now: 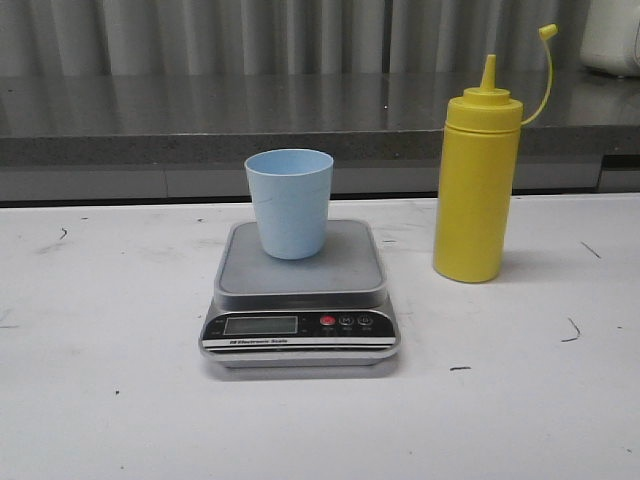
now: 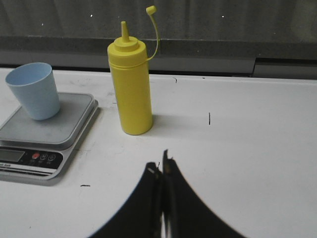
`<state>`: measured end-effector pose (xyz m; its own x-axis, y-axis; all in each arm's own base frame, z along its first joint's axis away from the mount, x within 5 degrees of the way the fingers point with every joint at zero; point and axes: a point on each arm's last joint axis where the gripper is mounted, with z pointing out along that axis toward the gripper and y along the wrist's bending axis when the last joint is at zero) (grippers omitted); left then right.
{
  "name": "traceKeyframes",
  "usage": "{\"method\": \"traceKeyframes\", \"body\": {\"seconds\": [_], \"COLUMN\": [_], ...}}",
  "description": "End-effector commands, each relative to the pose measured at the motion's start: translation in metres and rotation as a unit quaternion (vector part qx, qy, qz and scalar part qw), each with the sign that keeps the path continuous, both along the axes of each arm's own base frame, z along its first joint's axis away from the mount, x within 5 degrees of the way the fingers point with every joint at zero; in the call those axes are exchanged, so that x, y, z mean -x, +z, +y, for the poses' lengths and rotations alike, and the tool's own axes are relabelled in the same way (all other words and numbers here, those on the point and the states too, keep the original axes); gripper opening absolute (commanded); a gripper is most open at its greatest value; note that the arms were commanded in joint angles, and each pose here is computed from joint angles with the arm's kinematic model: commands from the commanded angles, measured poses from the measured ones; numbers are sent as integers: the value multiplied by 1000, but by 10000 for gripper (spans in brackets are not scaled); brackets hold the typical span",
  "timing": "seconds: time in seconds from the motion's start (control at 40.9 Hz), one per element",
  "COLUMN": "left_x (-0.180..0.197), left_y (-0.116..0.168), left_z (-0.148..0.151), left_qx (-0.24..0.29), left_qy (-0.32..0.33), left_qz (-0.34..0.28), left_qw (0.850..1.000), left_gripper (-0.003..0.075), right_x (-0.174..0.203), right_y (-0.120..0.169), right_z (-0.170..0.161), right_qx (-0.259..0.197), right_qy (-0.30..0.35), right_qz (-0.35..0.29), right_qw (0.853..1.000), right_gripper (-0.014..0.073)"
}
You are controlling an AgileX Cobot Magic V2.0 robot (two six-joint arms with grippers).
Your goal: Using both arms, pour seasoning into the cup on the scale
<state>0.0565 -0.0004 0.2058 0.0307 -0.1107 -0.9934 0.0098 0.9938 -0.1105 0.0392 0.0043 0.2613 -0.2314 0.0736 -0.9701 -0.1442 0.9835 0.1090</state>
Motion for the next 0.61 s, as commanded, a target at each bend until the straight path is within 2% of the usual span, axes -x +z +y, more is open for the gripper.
{"method": "traceKeyframes", "body": {"seconds": [0.0, 0.073, 0.22, 0.318, 0.489, 0.587], "left_x": [2, 2, 2, 2, 2, 2], "left_y": [4, 4, 4, 4, 4, 4], "left_z": [0, 0, 0, 0, 0, 0], "left_qx": [5, 5, 5, 5, 5, 5], "left_qy": [-1, -1, -1, -1, -1, -1], "left_qz": [-47, -47, -46, -46, -46, -46], "left_qw": [999, 999, 999, 999, 999, 999], "left_gripper": [-20, -20, -20, -20, -20, -20], "right_x": [-4, -6, -12, -15, -16, -16], "right_y": [-9, -27, -50, -58, -57, -57], "right_z": [2, 2, 0, 0, -1, -1], "right_qx": [-42, -58, -60, -57, -16, -15], "right_qy": [-13, -27, -51, -54, -51, -51], "right_qz": [-57, -56, -75, -113, -142, -143], "right_qw": [997, 996, 994, 990, 988, 988], "right_gripper": [-66, -66, -66, -66, -66, -67]}}
